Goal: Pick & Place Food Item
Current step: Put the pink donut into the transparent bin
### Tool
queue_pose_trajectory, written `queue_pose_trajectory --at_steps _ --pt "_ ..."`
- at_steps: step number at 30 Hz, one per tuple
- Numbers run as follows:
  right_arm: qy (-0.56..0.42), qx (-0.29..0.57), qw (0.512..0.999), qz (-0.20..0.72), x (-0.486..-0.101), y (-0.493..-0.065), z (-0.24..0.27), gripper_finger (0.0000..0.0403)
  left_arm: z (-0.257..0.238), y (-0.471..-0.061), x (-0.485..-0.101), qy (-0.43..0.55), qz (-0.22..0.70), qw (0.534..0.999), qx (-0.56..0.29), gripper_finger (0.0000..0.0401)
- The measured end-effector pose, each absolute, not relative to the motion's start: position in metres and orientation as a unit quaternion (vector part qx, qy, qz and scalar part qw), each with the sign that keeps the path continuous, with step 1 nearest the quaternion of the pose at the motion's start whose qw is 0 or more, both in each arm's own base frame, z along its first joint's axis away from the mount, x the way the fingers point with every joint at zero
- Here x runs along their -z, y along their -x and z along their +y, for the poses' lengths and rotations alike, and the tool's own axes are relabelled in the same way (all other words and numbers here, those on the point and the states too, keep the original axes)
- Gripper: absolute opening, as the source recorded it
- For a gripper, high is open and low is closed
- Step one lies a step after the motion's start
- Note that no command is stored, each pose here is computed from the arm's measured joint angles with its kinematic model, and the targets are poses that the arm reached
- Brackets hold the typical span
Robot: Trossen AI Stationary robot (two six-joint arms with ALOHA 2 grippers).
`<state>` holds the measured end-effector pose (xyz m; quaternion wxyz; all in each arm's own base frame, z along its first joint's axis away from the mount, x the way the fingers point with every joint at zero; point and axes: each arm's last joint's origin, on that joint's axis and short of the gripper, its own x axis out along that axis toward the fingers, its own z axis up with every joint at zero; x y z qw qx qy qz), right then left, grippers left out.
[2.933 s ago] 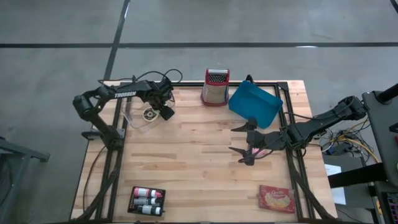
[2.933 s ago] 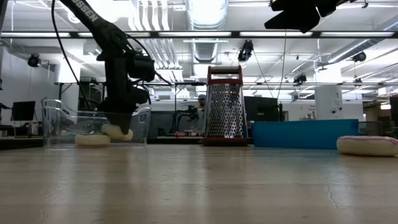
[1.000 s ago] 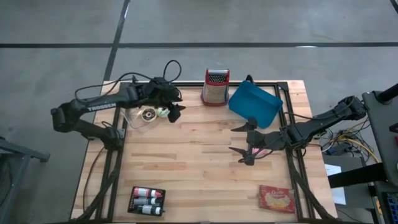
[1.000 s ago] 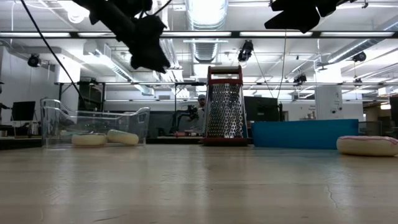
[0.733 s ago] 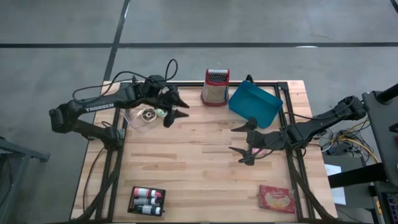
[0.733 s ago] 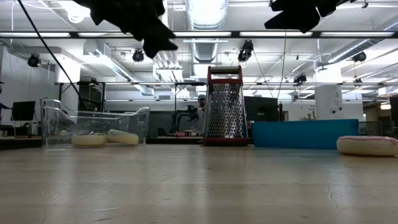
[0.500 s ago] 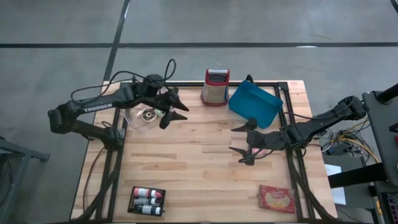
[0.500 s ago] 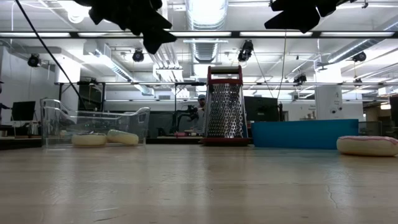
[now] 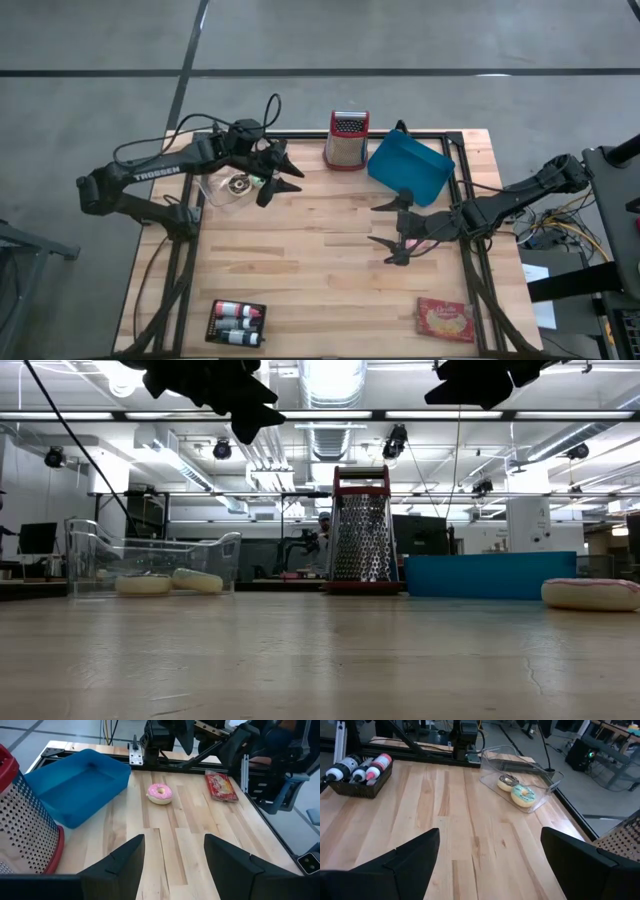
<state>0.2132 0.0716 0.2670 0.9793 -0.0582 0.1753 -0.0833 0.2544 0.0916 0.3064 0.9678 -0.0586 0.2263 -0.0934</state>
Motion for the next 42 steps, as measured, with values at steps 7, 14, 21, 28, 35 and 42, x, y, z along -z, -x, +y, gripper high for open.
queue_pose_trajectory --at_steps 7,14,21,28,35,42 --pt "0.011 0.087 0.986 0.145 -0.272 -0.215 0.073 0.0348 0.092 -0.254 -0.306 0.059 0.226 0.968 0.093 0.0210" --pt "-0.068 0.065 0.988 0.126 -0.276 -0.216 0.075 0.0345 0.092 -0.254 -0.306 0.059 0.227 0.968 0.093 0.0210" --pt "-0.148 0.073 0.979 0.117 -0.277 -0.217 0.075 0.0338 0.092 -0.254 -0.306 0.058 0.227 0.968 0.092 0.0210" --pt "-0.192 0.068 0.977 0.062 -0.287 -0.219 0.076 0.0345 0.092 -0.254 -0.306 0.059 0.227 0.968 0.092 0.0210" --pt "-0.230 0.053 0.972 -0.015 -0.304 -0.220 0.076 0.0343 0.092 -0.254 -0.306 0.059 0.227 0.968 0.092 0.0210" --pt "-0.261 0.182 0.948 -0.018 -0.295 -0.219 0.068 0.0327 0.092 -0.254 -0.306 0.059 0.227 0.968 0.093 0.0210"
